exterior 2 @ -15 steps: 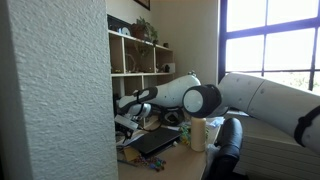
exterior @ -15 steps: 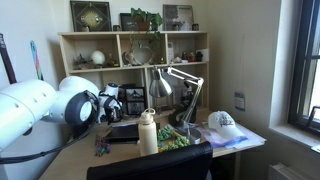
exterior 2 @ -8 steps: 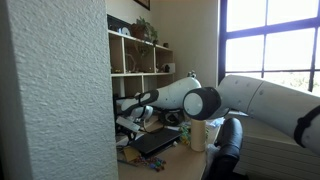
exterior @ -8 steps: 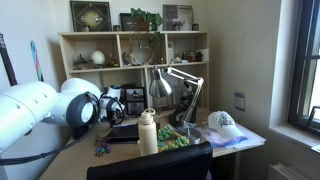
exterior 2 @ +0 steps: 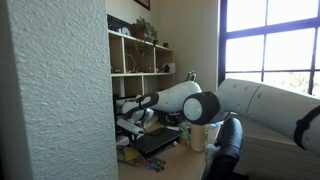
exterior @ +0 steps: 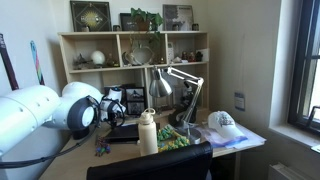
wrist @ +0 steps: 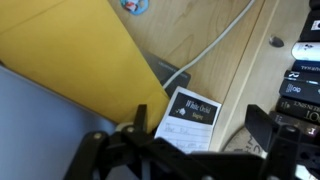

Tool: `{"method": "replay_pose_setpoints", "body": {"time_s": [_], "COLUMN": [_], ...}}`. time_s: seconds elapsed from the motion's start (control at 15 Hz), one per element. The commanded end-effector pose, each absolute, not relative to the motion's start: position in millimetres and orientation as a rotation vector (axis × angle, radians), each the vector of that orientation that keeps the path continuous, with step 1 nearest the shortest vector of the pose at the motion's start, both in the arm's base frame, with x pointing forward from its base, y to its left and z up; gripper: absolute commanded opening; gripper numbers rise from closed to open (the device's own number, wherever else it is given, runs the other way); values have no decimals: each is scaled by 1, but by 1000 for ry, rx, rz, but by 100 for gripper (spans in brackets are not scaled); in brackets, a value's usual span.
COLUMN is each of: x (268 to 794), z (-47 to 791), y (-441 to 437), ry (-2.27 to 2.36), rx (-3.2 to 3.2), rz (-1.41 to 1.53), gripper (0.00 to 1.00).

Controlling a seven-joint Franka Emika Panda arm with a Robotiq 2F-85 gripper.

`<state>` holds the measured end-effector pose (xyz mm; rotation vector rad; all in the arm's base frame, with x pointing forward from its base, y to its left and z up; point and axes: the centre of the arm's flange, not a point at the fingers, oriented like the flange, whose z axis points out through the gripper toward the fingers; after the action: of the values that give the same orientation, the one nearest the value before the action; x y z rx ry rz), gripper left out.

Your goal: Pick up the white paper

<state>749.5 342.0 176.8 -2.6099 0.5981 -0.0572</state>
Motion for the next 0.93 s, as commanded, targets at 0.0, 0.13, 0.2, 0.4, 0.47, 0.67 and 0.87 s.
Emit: {"method": "replay_pose_setpoints", "body": {"time_s": [0.0,0.13,0.2,0.4,0.47,0.67,0.87], "x": [769,769,768,766,765,764,764], "z": [181,180,179,176,175,174,175], "y": [354,355,356,356,356,354,353], "ry": [618,612,611,609,610,613,613], "rx": [-2605,-2608,-2609,-2613,-2614,-2616,-2619], "rz": [-83,-88,-86,-87,-88,-89,-99], "gripper": [100,75,74,49,42,20,1]}}
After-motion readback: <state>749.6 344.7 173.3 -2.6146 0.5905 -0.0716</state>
